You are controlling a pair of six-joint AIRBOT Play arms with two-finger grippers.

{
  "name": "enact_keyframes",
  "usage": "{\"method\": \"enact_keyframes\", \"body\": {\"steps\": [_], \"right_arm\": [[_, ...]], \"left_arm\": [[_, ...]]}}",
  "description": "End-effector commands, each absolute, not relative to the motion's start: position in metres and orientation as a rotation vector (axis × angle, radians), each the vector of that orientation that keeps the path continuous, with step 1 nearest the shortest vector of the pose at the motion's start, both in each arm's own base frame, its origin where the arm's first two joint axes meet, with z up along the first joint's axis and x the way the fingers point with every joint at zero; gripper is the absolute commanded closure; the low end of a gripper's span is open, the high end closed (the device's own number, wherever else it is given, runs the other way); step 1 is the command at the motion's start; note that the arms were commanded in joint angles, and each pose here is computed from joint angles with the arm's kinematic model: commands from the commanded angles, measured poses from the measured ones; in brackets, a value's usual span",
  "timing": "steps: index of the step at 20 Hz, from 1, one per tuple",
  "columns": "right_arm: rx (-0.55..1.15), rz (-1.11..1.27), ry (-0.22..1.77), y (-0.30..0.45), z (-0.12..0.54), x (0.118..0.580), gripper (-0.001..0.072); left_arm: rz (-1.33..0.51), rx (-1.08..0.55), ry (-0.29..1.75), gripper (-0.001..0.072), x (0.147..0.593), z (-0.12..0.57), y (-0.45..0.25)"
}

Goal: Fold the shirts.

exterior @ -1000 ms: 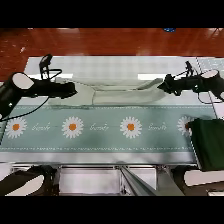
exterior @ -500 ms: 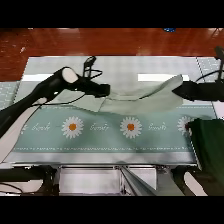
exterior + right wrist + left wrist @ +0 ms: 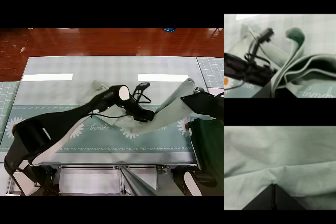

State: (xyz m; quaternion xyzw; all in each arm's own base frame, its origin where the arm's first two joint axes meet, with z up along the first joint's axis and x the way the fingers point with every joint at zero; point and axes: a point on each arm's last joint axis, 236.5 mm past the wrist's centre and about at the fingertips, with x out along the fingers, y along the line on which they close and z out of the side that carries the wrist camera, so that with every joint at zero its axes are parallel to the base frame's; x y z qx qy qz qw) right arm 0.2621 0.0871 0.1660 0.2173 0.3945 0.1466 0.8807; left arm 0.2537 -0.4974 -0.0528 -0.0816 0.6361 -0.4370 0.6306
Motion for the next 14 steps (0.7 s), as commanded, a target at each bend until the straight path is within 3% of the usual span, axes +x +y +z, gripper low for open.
{"method": "enact_keyframes", "body": {"steps": [1, 5, 9, 11, 14], "right_arm": [[0.473, 0.316, 0.796, 0.090, 0.173, 0.263, 0.0688], [0.539, 0.406, 0.814, 0.112, 0.174, 0.271, 0.0688], [0.560, 0.554, 0.850, 0.178, 0.161, 0.305, 0.0688], [0.547, 0.610, 0.878, 0.220, 0.152, 0.333, 0.0688], [0.542, 0.706, 0.957, 0.286, 0.130, 0.375, 0.0688]], "left_arm": [[-1.019, -0.182, 1.473, 0.0693, 0.244, -0.055, -0.506], [-0.877, -0.333, 1.393, 0.0693, 0.349, -0.013, -0.426], [-0.659, -0.398, 1.246, 0.0693, 0.430, 0.056, -0.274], [-0.544, -0.388, 1.131, 0.0693, 0.439, 0.085, -0.202], [-0.387, -0.419, 1.026, 0.0693, 0.407, 0.097, -0.114]]}}
